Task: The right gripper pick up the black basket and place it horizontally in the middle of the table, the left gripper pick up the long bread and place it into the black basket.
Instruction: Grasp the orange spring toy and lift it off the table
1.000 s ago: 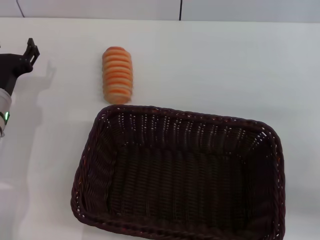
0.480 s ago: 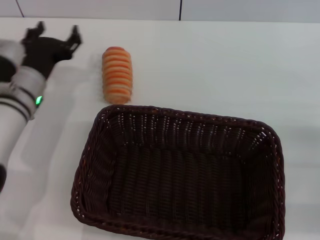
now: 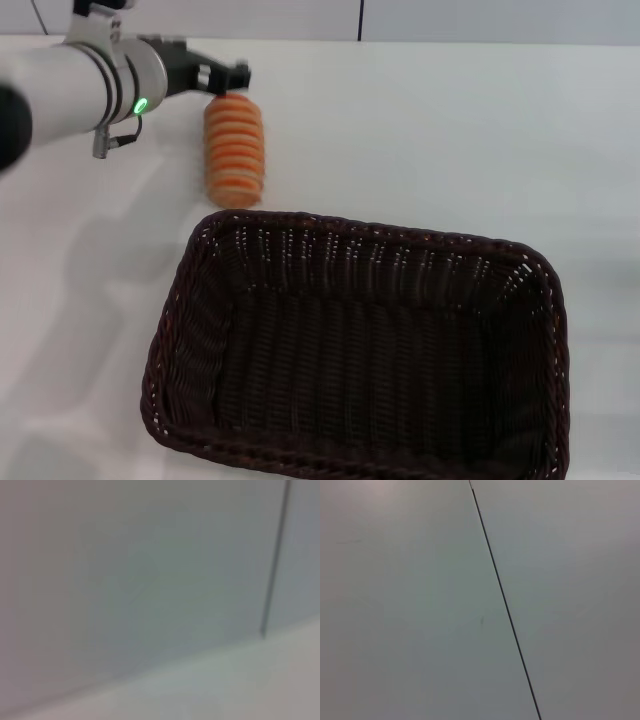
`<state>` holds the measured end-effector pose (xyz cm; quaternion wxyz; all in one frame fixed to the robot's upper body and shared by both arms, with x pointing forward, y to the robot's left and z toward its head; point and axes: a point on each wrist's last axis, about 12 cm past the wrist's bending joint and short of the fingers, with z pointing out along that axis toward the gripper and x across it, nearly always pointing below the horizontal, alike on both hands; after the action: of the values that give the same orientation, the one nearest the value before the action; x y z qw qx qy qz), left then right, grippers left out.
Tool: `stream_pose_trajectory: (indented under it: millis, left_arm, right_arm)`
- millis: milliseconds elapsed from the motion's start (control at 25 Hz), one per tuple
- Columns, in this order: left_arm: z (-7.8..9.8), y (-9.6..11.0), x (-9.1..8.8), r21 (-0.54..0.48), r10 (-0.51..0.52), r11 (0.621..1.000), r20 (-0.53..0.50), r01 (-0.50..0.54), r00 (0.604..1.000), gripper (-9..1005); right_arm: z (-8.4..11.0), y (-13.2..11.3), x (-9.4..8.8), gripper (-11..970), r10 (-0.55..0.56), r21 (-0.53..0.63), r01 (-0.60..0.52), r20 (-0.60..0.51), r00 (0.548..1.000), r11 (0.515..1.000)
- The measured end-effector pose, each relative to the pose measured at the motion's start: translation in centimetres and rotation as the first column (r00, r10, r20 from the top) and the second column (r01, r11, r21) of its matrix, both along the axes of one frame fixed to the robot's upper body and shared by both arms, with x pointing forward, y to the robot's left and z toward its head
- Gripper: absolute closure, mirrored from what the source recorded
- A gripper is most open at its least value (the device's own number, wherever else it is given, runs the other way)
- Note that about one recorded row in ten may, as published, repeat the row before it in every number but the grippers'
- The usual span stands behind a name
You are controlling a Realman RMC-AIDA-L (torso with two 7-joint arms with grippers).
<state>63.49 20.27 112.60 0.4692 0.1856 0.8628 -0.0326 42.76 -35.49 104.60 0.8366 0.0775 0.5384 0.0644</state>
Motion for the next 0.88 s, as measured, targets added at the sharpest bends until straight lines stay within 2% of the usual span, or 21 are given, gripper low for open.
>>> stream_pose_trajectory:
  millis: [40, 80, 120, 160, 240, 560, 640, 880]
  left_arm:
    - [0.0, 0.0, 0.0, 0.0, 0.0, 1.0, 0.0, 0.0, 1.0, 152]
    - [0.5, -0.6, 0.2, 0.028, -0.014, 0.999, -0.112, 0.018, 0.994, 153]
    - [0.6, -0.6, 0.2, 0.031, -0.014, 0.999, -0.141, 0.019, 0.99, 153]
    - [0.8, -1.0, 0.2, 0.035, -0.015, 0.999, -0.213, 0.023, 0.977, 153]
    - [0.8, -1.1, 0.2, 0.035, -0.015, 0.999, -0.224, 0.023, 0.974, 153]
    - [-0.6, -1.5, 0.1, 0.006, -0.009, 1.0, -0.315, 0.011, 0.949, 153]
    - [-1.4, -1.7, 0.3, 0.014, -0.008, 1.0, -0.327, 0.013, 0.945, 153]
    - [-2.3, -2.0, 0.7, 0.028, 0.002, 1.0, -0.341, 0.008, 0.94, 152]
  right_arm:
    - [0.0, 0.0, 0.0, 792, 0.0, 0.0, 0.0, 0.0, 1.0, 1.0]
    - [0.0, 0.0, 0.0, 826, 0.001, 0.0, -0.001, 0.0, 1.0, 1.0]
    - [0.0, 0.0, 0.0, 860, 0.002, -0.001, -0.002, 0.0, 1.0, 1.0]
    - [0.0, 0.0, 0.1, 894, 0.002, -0.001, -0.002, 0.0, 1.0, 1.0]
    - [0.0, 0.0, 0.1, 962, 0.005, -0.003, -0.005, -0.001, 1.0, 1.0]
    - [0.1, 0.2, 0.1, 960, 0.012, -0.005, -0.012, 0.003, 1.0, 1.0]
    - [0.2, 0.3, 0.1, 960, 0.018, -0.007, -0.018, 0.015, 1.0, 1.0]
    - [0.5, 0.5, 0.1, 959, 0.043, -0.02, -0.042, 0.037, 0.998, 0.999]
